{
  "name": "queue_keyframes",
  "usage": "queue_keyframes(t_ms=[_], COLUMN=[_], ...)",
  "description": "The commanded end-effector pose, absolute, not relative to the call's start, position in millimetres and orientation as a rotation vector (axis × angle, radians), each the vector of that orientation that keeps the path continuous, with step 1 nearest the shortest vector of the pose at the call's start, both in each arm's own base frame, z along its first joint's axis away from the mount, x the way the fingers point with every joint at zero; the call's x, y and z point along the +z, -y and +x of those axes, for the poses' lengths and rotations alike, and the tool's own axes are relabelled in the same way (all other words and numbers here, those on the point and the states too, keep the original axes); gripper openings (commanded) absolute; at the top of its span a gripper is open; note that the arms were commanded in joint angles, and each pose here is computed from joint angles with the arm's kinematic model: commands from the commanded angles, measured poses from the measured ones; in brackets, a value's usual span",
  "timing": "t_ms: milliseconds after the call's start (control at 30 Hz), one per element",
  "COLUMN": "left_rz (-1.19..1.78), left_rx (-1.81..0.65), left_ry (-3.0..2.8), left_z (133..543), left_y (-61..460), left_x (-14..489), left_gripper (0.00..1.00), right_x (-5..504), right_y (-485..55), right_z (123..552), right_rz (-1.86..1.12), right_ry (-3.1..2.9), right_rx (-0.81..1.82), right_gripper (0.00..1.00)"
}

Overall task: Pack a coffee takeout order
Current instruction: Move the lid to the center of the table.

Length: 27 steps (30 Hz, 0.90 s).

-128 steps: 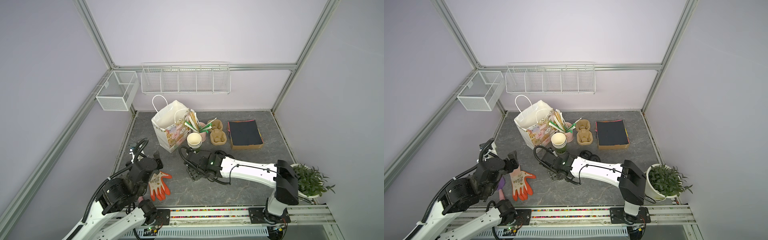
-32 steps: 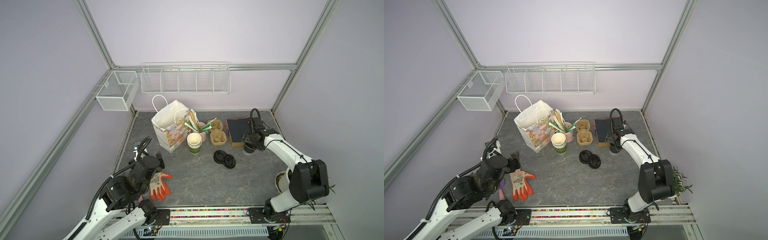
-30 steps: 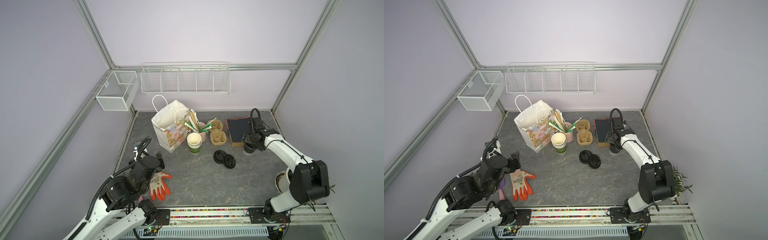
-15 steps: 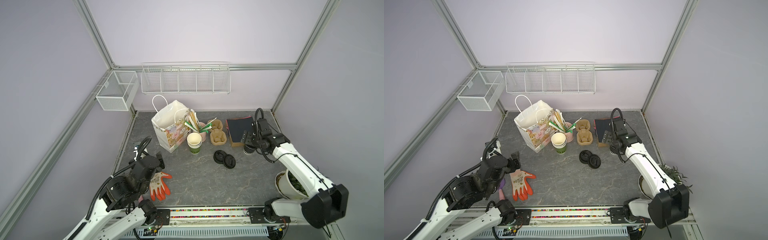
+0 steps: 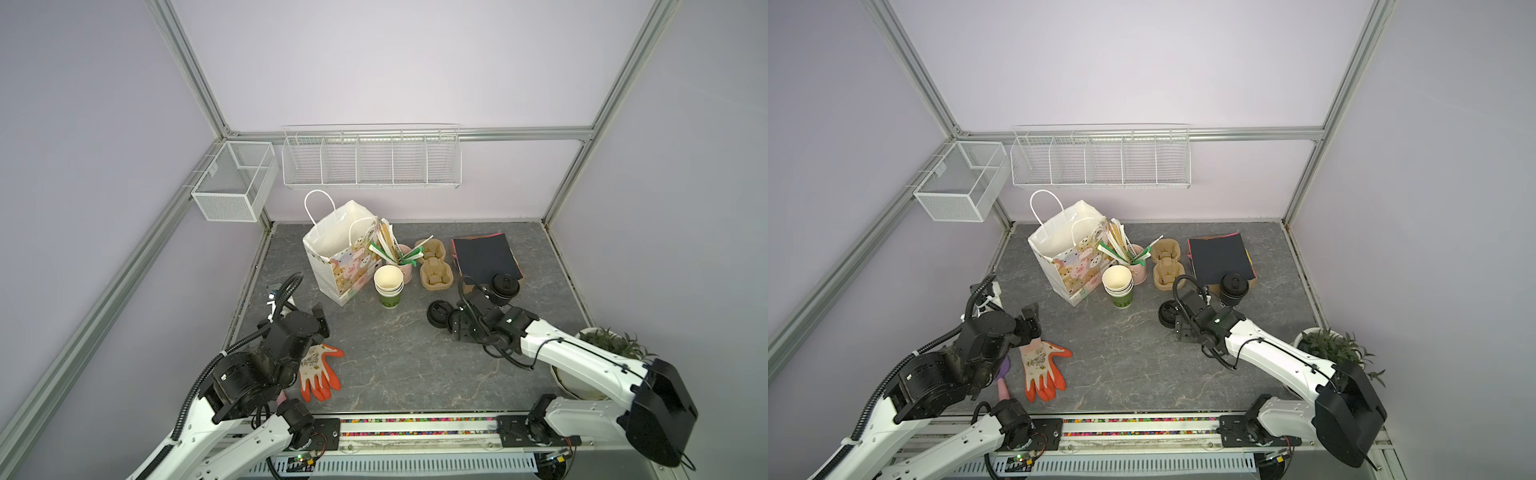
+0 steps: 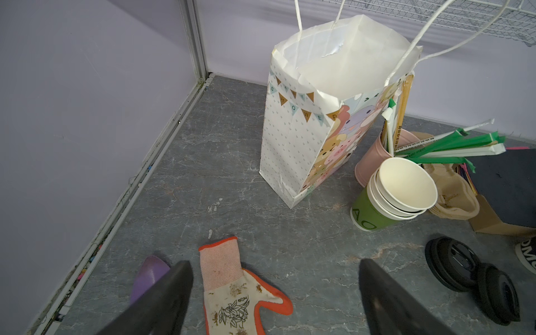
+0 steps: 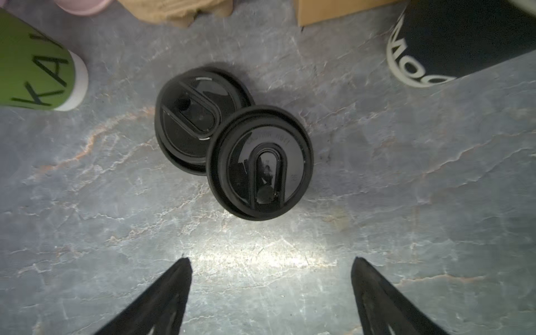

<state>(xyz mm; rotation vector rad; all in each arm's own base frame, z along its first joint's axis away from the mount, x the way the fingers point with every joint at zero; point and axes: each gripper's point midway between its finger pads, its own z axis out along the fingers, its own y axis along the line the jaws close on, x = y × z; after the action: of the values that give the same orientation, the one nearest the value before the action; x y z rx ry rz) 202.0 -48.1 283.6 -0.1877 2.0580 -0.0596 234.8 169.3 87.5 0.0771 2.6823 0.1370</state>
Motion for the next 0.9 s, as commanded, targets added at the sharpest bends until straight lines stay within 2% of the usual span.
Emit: queue_keyframes(t_ms=[0, 200, 567, 867], left_rz=[-0.177, -0.174, -0.168, -0.168], left_rx=[-0.032, -0.028, -0.025, -0.028], left_ry=[-2.075, -2.077, -2.079, -2.082], left_z=[200.1, 200.5, 201.0, 202.1], left_y=[44.9, 45.2, 45.9, 46.6], left_x=[277.6, 277.2, 276.8, 276.2], left_gripper=[0.89, 0.89, 0.89, 0.89], right_x=[66.5, 39.2, 18.8, 18.3], right_y=[-186.1, -200.6, -222.9, -228.6], right_z=[239.6, 251.6, 300.9, 338.1], right_rz=[0.12, 0.077, 0.037, 0.003], right_ry=[-2.708, -2.742, -2.753, -2.737], right_rx=[0.148, 0.074, 0.003, 0.054], right_gripper=[0.88, 0.86, 0.84, 0.83])
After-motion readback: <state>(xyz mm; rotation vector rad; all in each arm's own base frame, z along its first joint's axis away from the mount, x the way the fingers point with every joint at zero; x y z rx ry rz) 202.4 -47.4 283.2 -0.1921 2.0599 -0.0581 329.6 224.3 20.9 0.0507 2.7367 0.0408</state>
